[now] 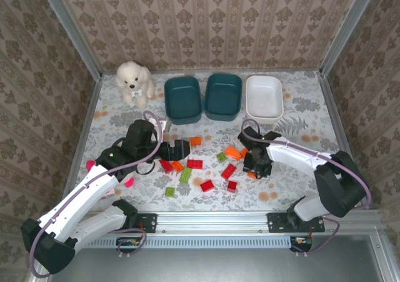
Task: Sort the legos into containers by color
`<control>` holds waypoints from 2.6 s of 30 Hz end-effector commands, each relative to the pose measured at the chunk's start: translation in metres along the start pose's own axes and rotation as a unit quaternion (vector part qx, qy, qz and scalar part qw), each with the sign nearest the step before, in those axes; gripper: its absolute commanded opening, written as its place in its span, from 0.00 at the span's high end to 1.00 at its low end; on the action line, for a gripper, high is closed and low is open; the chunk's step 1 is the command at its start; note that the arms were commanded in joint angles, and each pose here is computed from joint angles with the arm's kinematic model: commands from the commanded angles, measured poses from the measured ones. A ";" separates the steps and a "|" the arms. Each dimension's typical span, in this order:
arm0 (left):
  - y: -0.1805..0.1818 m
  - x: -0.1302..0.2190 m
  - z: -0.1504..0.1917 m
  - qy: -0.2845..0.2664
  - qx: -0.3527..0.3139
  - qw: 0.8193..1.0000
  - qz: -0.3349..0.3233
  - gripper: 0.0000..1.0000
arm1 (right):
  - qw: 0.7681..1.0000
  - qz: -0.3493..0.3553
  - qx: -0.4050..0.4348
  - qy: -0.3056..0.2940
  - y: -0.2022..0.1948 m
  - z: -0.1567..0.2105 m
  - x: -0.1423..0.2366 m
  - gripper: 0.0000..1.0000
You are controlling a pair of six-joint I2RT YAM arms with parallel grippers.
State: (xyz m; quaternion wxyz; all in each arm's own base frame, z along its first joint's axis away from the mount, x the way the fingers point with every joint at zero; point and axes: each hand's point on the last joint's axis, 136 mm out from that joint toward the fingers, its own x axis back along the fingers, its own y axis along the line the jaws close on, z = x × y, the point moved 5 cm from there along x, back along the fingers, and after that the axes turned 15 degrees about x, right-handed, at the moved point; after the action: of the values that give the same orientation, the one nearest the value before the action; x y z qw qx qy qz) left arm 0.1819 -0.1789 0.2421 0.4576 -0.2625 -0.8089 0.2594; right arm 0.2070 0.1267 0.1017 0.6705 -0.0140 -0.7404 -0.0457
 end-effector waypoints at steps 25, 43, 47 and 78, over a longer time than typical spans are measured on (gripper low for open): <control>-0.021 -0.058 -0.134 -0.081 0.104 0.991 0.001 0.00 | 0.980 -0.044 -0.161 -0.111 -0.075 -0.306 -0.018 0.59; 0.038 -0.025 -0.076 -0.058 0.193 0.968 -0.151 0.07 | 0.964 -0.044 -0.083 -0.249 -0.051 -0.316 0.123 0.29; 0.056 -0.015 -0.052 -0.052 0.221 0.956 -0.188 0.10 | 0.944 -0.069 -0.016 -0.323 -0.021 -0.279 0.183 0.30; -0.091 -0.145 0.154 0.351 -0.168 0.906 -0.169 0.23 | 0.896 -0.198 0.055 -0.394 -0.051 0.039 0.278 0.27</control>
State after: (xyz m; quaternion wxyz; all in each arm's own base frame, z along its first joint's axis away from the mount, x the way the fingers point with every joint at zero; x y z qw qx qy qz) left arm 0.1058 -0.3654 0.1559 0.6691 -0.3106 -0.6735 -0.0470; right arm 0.1482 0.0789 0.3698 0.2957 0.1755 -0.9311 -0.1214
